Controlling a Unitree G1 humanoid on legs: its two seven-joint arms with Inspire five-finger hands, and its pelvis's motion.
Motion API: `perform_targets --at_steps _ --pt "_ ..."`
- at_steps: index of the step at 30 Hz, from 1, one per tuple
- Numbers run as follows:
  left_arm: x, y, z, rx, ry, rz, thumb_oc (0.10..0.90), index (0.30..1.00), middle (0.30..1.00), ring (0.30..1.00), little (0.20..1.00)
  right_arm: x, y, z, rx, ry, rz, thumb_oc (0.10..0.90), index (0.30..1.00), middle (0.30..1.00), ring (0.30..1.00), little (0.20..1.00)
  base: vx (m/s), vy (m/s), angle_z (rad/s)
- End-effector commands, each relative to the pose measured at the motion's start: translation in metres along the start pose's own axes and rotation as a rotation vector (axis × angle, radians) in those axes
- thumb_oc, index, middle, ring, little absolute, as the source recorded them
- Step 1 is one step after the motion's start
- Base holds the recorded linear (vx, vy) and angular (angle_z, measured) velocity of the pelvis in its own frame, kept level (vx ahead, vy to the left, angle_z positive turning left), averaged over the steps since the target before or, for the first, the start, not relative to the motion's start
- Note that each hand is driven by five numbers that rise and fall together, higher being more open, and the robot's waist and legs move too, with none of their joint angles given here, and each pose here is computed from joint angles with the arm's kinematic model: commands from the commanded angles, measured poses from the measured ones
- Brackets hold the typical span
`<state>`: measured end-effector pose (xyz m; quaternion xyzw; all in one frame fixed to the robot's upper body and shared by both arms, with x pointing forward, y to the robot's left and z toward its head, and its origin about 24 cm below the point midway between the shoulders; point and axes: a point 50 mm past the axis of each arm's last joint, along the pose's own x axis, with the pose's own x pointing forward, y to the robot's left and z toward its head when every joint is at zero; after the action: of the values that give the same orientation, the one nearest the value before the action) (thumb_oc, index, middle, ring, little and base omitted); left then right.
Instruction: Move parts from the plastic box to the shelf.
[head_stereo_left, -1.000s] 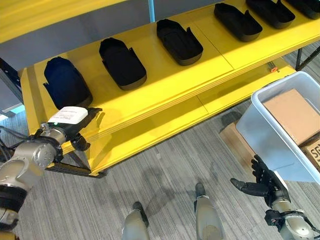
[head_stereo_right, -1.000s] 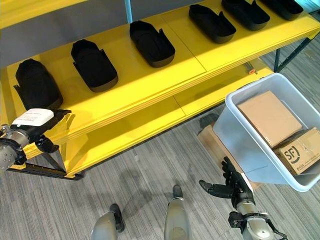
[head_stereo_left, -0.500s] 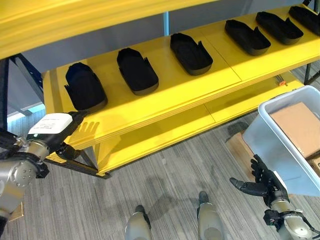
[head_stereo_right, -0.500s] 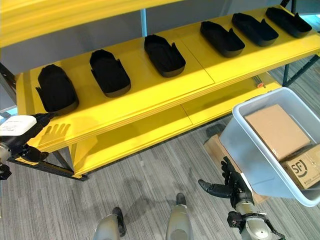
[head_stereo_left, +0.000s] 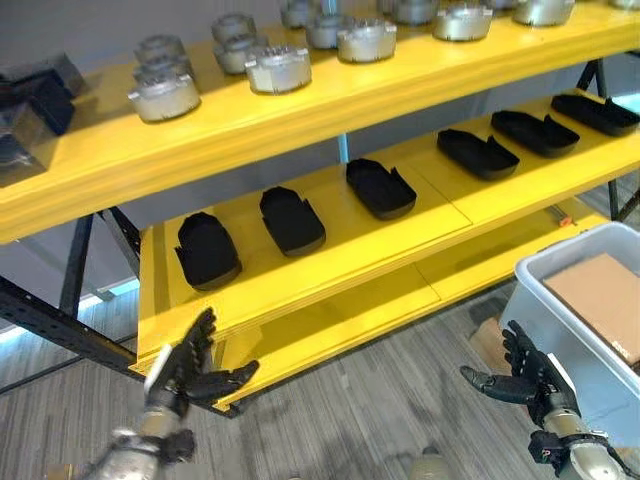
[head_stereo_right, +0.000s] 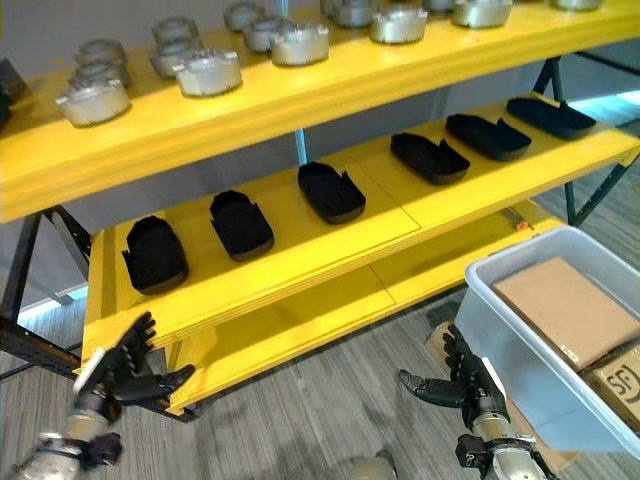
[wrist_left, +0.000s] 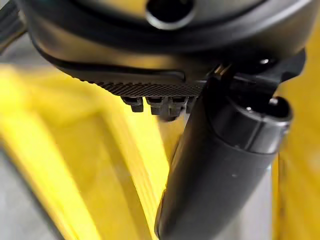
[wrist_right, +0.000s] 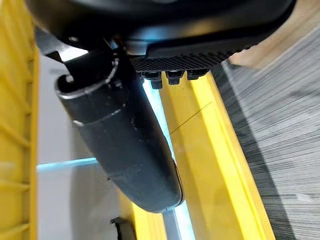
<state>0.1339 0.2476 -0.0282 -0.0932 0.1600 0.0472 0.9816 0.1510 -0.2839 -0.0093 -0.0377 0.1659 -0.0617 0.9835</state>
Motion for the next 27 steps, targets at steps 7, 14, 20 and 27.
perform_targets --at_steps 7,14,20,27 --pt "0.007 -0.024 -0.005 -0.363 -0.061 -0.064 0.9 1.0 1.0 1.0 1.0 -0.005 0.008 0.033 -0.027 -0.202 0.069 0.9 1.0 1.0 1.0 1.0 -0.06 -0.18 0.09" --pt "0.015 -0.042 0.002 -0.381 -0.095 -0.125 0.9 1.0 1.0 1.0 1.0 -0.002 0.024 0.027 -0.014 -0.183 0.125 0.9 1.0 1.0 1.0 1.0 -0.03 0.046 0.19" --pt "0.021 -0.049 0.007 -0.363 -0.106 -0.151 0.9 1.0 1.0 1.0 1.0 0.002 0.039 0.021 0.037 -0.165 0.163 0.9 1.0 1.0 1.0 1.0 0.0 0.124 -0.03" --pt "0.03 -0.049 0.005 -0.312 -0.099 -0.111 0.9 1.0 1.0 1.0 1.0 0.015 0.064 0.023 0.073 -0.166 0.218 0.9 1.0 1.0 1.0 1.0 -0.01 0.085 -0.1"
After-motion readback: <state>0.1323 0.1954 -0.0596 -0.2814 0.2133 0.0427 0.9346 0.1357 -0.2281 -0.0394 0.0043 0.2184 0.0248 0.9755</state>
